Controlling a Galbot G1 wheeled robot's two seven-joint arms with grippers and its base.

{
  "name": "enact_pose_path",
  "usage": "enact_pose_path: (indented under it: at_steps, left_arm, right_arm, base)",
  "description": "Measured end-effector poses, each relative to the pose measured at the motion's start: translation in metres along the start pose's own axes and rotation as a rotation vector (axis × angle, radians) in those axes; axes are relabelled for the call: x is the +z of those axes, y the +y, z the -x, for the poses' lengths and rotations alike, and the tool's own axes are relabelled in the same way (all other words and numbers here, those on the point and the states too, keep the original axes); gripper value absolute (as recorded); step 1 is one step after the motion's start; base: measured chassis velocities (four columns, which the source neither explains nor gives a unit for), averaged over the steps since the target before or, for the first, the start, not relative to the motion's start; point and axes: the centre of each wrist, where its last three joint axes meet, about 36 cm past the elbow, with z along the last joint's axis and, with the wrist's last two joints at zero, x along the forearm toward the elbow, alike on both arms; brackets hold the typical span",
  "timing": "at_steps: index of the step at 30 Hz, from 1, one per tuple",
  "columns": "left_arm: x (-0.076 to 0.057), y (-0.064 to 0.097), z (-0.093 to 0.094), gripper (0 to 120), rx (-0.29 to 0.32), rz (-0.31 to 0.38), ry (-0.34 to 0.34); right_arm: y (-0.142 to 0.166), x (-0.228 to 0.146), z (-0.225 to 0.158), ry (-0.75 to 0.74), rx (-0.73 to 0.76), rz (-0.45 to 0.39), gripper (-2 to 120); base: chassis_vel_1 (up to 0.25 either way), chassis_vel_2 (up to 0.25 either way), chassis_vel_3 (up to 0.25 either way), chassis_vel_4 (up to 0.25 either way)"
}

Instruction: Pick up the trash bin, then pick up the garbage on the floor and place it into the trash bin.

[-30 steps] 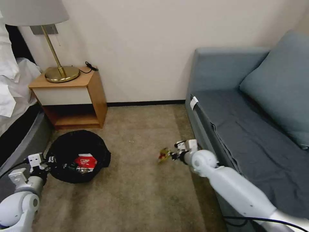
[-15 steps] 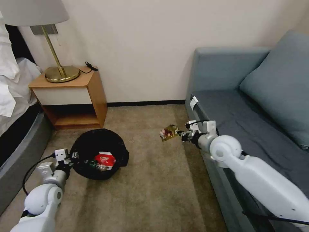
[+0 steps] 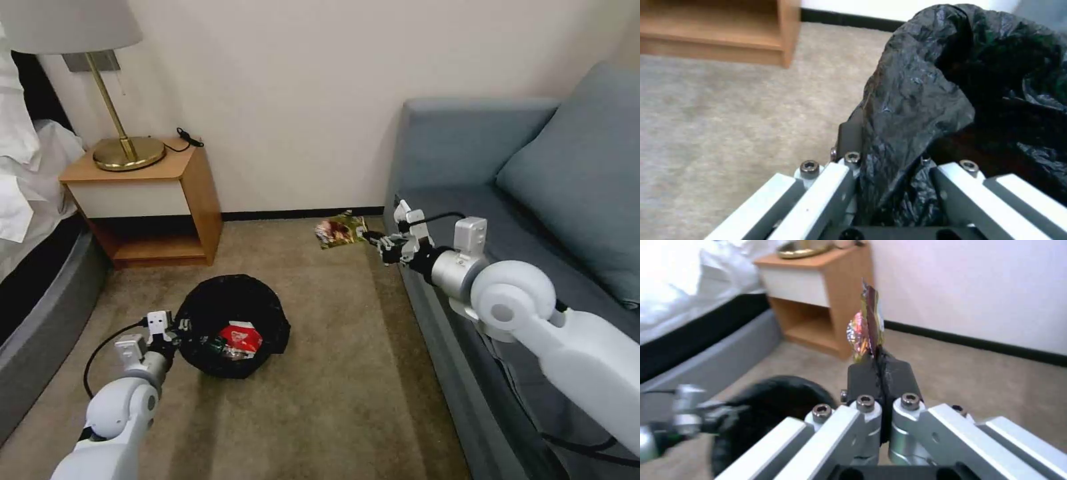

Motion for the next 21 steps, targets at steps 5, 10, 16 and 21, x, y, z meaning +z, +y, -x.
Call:
enact_pose_path:
  at_steps: [5,10,16,21]
  left_arm:
    - [-0.006,-0.024,0.002,3,0.040,-0.011,-0.002]
    - [-0.011,-0.037,0.002,3,0.060,-0.027,-0.002]
    - [-0.011,-0.050,-0.005,3,0.091,-0.037,0.007]
    - [-0.010,-0.060,-0.011,3,0.108,-0.050,0.011]
  right_arm:
    - [0.033,-0.004,-0.010,0.031,-0.124,-0.045,0]
    - [0.045,0.006,-0.008,0.081,-0.174,-0.061,0]
    - [0.051,0.025,-0.002,0.133,-0.186,-0.070,0]
    - [0.053,0.043,0.008,0.180,-0.185,-0.074,0]
  base:
    - [0.000,0.000,0.000,0.000]
    - [0.000,0.000,0.000,0.000]
    - [0.000,0.000,0.000,0.000]
    - [0.000,0.000,0.000,0.000]
